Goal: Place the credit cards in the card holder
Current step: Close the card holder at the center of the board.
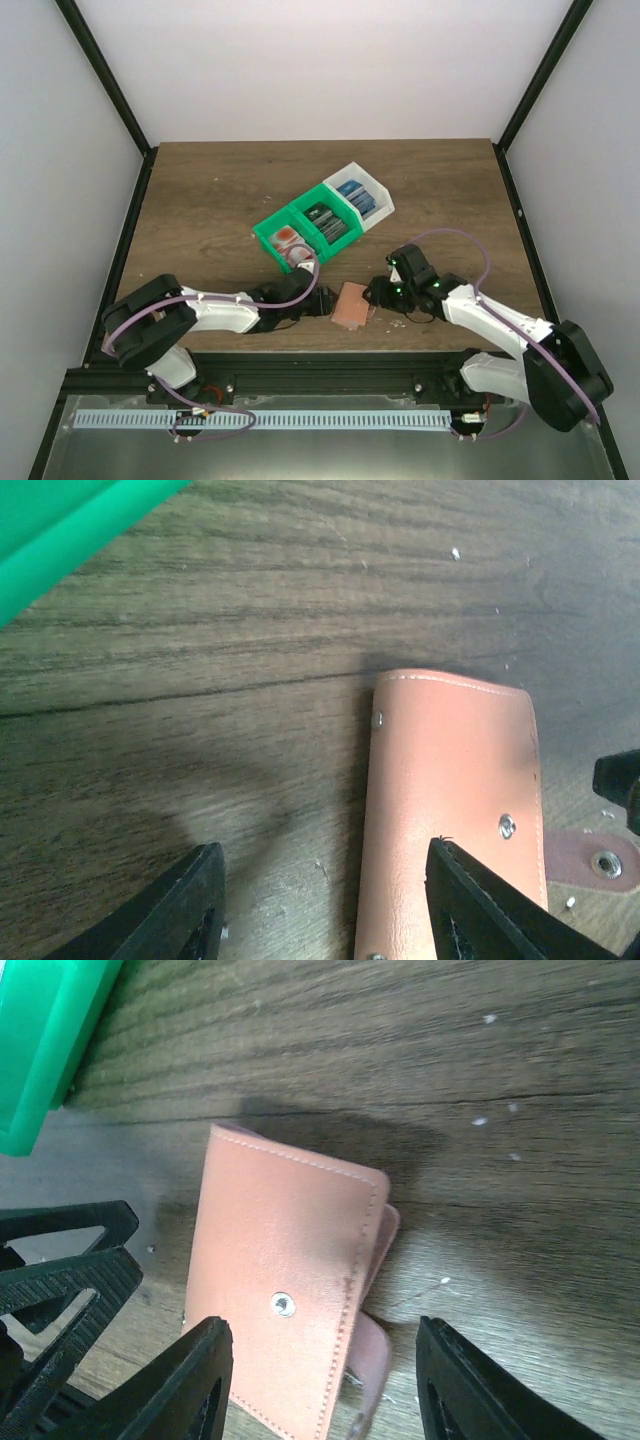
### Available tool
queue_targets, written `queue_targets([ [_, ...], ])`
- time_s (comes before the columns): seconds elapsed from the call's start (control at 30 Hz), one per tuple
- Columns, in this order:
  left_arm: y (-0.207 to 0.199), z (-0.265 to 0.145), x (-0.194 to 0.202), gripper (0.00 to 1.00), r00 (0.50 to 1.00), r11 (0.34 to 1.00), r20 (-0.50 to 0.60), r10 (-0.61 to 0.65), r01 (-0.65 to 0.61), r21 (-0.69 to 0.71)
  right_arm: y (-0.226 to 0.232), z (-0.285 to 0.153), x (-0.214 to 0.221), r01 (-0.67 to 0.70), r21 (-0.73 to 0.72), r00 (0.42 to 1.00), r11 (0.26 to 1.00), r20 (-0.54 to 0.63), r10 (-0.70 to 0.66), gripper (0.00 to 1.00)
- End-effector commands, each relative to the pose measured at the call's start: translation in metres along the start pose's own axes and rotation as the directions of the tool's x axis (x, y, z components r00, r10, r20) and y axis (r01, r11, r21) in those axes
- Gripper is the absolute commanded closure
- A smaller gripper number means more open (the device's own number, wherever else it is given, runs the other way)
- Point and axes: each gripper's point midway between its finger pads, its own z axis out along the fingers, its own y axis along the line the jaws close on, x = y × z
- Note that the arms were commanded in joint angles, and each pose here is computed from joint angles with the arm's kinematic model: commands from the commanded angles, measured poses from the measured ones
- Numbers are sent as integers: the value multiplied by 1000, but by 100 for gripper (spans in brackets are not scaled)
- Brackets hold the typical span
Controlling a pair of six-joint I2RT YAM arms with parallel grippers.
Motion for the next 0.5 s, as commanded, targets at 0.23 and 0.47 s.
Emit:
queue_targets([
  [0.23, -10, -3, 21, 42, 986, 995, -146, 82, -72, 73, -3, -1, 24, -19, 110, 997, 994, -78, 28, 58],
  [0.47, -14, 3, 23, 42, 980, 993, -172, 100, -87, 84, -6, 1, 34, -30, 113, 993, 993, -113, 42, 60],
])
